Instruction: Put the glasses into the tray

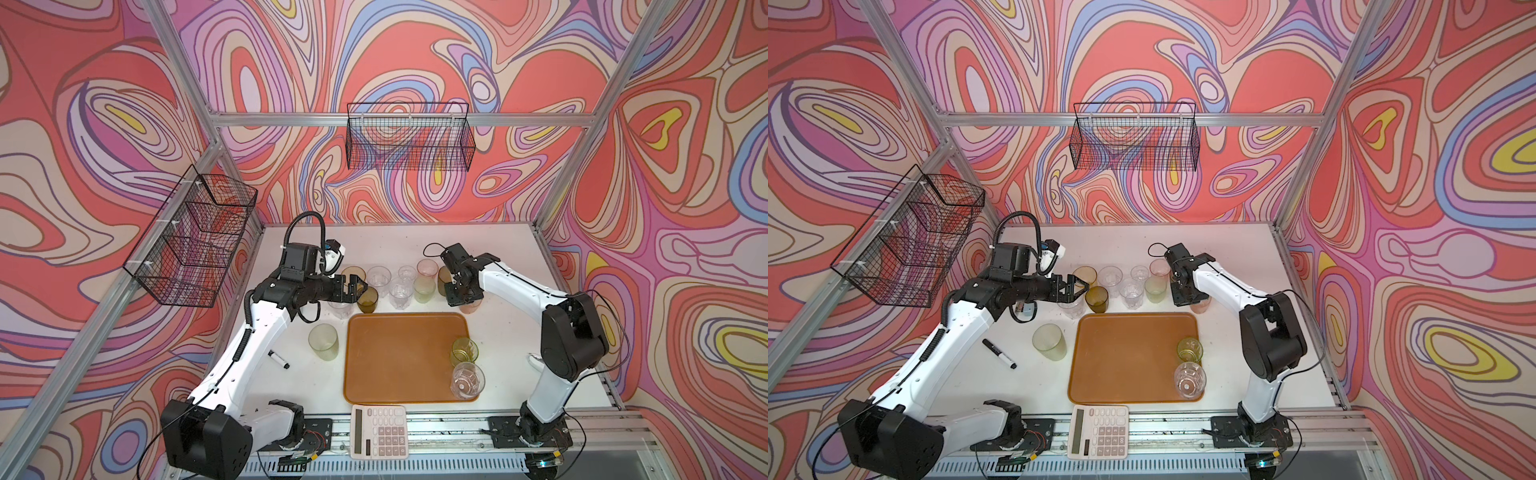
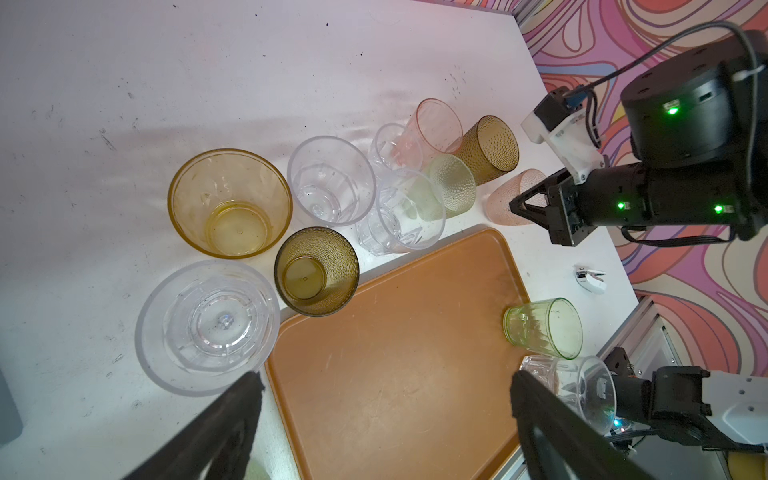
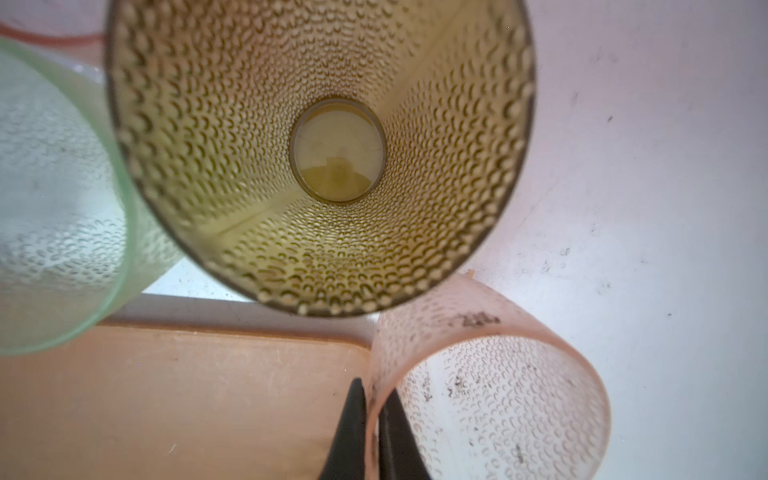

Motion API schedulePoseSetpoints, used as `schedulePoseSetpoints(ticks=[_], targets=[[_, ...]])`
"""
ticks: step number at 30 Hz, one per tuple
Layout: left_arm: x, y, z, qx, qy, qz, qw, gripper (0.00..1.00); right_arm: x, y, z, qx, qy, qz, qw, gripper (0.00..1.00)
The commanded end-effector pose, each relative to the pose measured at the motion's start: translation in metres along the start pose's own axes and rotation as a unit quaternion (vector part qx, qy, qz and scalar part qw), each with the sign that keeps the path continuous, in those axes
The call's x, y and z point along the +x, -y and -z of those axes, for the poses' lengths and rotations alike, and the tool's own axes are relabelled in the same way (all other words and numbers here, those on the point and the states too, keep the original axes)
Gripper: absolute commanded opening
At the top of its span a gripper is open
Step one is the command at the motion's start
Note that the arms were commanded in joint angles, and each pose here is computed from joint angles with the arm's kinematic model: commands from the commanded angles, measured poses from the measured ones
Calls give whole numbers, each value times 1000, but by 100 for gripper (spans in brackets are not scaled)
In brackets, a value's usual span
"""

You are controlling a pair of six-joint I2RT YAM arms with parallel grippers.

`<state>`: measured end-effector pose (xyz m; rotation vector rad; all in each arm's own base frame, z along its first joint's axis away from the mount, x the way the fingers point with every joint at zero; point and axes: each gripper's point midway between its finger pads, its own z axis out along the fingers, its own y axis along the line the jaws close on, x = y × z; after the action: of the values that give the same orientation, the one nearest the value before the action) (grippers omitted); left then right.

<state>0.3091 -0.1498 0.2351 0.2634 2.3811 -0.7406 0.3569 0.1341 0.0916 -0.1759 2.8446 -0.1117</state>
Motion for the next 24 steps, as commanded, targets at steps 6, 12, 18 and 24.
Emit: schedulePoseSetpoints(ticks=[6, 12, 18, 24], targets=[[2, 1, 0, -1, -2, -6, 1000, 96, 5, 11, 27, 7, 8, 0, 1000, 0], [1, 1, 0, 0, -2, -6, 1000, 96, 10, 12, 41, -4, 3, 2, 1000, 0], [1, 1, 0, 0, -1, -7, 1000, 96, 15, 10, 56, -24, 13, -7, 1000, 0], [1, 1, 0, -1, -1, -7, 1000, 96, 24, 5, 66, -49, 6, -11, 999, 0]])
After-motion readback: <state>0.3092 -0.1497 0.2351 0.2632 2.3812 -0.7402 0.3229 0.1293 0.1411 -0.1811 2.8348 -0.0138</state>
